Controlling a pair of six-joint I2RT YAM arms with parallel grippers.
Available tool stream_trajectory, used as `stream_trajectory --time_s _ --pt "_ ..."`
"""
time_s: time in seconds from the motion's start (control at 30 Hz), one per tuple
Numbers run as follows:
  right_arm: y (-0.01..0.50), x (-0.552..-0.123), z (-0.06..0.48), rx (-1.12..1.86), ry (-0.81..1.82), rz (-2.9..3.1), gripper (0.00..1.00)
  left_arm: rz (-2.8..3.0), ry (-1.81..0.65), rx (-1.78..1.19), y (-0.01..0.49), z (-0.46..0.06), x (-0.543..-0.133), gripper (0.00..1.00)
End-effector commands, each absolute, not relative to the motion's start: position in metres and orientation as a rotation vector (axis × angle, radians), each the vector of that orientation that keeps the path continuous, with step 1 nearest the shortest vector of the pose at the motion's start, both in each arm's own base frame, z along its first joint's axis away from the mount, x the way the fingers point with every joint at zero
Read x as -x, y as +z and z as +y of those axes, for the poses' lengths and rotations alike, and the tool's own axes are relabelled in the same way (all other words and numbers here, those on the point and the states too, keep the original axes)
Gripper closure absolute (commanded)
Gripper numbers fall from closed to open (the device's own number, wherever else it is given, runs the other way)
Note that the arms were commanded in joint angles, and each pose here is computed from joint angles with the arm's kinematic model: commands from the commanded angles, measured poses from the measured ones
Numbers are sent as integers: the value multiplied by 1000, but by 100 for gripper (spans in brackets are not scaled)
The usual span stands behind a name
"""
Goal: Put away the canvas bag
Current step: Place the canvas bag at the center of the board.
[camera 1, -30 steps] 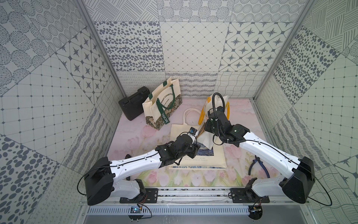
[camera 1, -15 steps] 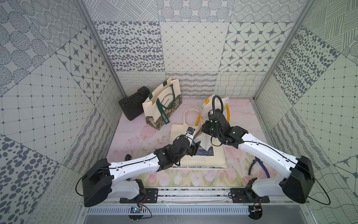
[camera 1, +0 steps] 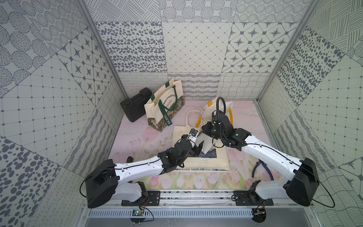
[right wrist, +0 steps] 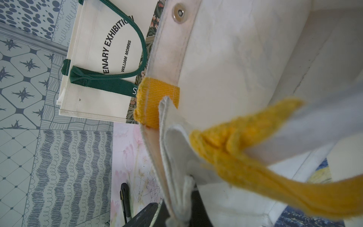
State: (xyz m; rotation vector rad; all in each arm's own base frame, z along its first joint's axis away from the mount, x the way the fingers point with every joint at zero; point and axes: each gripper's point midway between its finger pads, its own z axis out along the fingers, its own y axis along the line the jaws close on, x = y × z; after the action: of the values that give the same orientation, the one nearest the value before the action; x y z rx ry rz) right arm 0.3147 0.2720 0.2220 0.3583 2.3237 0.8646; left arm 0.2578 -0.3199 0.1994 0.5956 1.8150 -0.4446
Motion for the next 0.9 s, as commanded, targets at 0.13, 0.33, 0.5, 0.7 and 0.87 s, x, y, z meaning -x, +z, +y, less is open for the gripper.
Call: stream_trajectory --time_s 0.13,0.33,0.5,0.7,0.87 --pt "234 -300 282 -363 1003 2315 100 1700 -372 -554 228 -339 -285 18" --pt "246 -296 274 -364 998 2288 100 1732 -334 -556 218 -342 -294 18" --pt "263 -292 272 -360 1021 2267 100 1754 -327 -539 209 -341 -296 18" --pt "282 -288 263 -353 1019 2232 100 1750 -348 -535 209 -342 -296 75" --pt "294 -290 255 -341 986 2199 100 1751 -368 -530 209 -342 -293 82"
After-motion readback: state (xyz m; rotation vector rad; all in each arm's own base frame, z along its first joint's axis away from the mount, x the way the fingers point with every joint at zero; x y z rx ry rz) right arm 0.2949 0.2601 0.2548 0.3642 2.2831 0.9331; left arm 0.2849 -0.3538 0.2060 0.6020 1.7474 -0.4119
